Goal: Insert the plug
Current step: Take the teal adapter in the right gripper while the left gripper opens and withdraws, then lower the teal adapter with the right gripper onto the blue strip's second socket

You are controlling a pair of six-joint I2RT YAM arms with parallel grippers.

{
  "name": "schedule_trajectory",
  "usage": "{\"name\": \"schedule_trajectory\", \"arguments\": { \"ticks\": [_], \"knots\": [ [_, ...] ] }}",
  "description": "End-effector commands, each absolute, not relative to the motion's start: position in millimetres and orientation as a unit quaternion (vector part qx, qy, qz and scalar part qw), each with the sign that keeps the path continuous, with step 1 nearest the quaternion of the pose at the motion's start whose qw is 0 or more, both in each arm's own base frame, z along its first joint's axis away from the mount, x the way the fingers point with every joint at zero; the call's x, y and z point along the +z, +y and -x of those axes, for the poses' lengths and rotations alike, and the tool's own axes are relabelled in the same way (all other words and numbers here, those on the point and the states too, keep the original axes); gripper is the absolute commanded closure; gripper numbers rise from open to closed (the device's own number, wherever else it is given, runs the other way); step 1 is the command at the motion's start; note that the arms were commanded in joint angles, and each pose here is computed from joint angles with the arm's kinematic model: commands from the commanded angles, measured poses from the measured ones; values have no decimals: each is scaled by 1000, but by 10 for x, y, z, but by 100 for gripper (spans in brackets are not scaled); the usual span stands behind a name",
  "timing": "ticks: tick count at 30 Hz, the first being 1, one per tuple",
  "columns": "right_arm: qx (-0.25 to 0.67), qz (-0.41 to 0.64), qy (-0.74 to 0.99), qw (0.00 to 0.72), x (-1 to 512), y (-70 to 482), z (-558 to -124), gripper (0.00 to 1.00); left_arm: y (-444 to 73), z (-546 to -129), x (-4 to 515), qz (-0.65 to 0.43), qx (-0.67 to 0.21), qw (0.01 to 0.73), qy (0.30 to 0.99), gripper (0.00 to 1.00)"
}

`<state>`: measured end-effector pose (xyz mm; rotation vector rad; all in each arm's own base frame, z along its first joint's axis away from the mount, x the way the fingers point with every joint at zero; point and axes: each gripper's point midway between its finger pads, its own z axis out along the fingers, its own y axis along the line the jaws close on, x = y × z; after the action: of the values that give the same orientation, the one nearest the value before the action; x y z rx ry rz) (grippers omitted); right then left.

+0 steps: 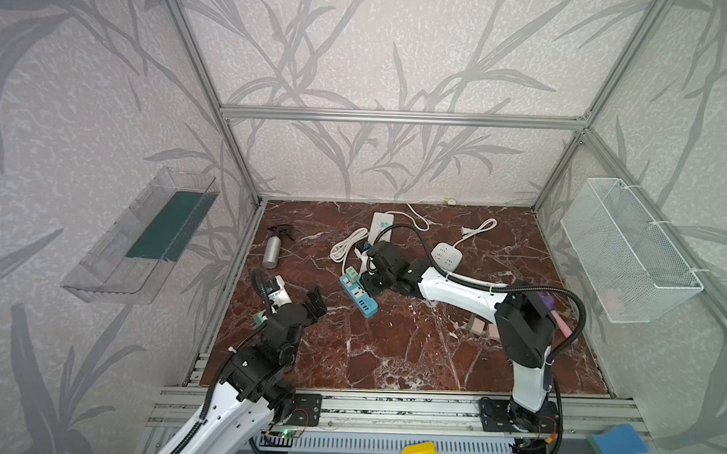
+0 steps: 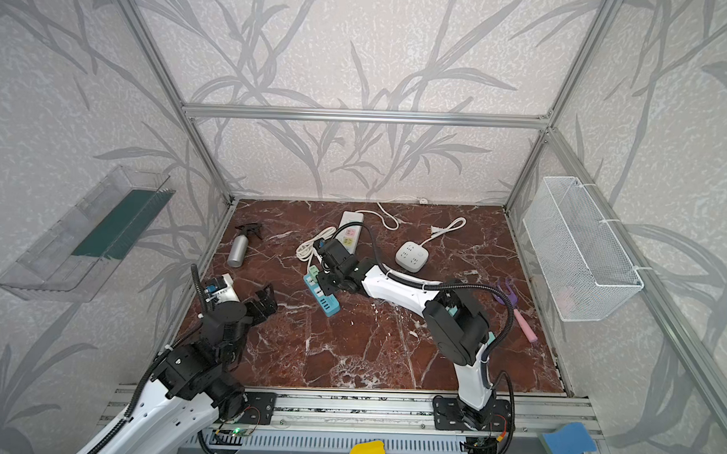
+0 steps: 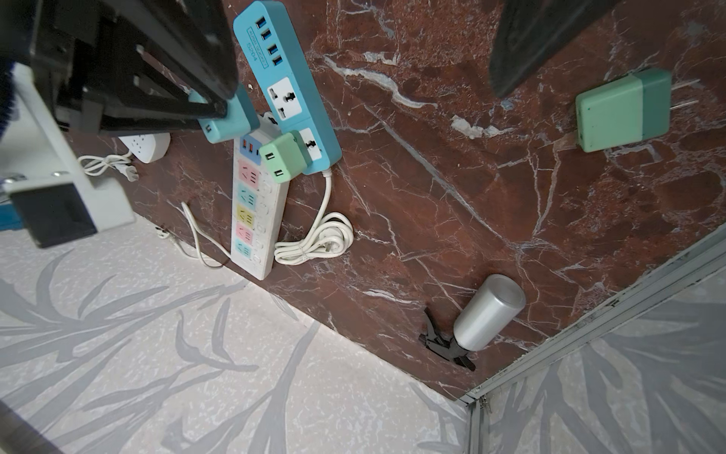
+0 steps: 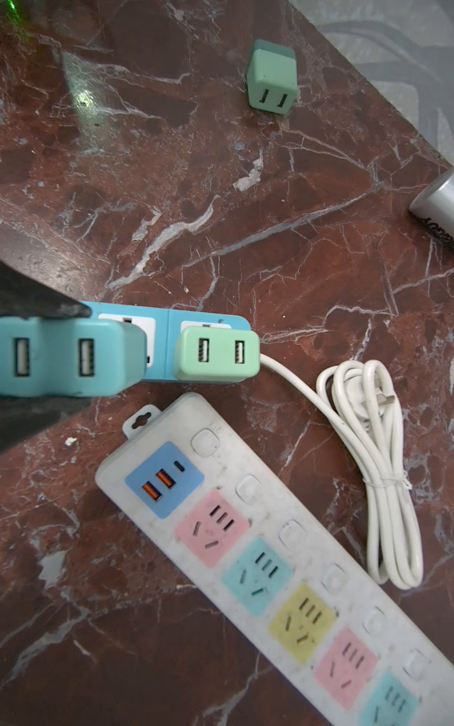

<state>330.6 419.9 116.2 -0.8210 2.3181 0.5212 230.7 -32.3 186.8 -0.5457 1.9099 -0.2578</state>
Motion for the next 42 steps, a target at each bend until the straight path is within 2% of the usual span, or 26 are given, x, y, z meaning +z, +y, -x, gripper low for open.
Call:
{"name": "schedule_trajectory", "arguments": {
  "ticks": [1,29,42],
  "knots": [
    [194,308,874,321,1197,4268,-3364,100,-265,-2261,1868,242,-107,538,800,1],
    [117,335,891,284,581,4291,-3221,100,-242,-2219,1927,247,-122,550,789,1],
    [45,356,916,178,-162,4012,-2983,100,-259,-2223,1941,242,-126,551,789,1]
  ]
}}
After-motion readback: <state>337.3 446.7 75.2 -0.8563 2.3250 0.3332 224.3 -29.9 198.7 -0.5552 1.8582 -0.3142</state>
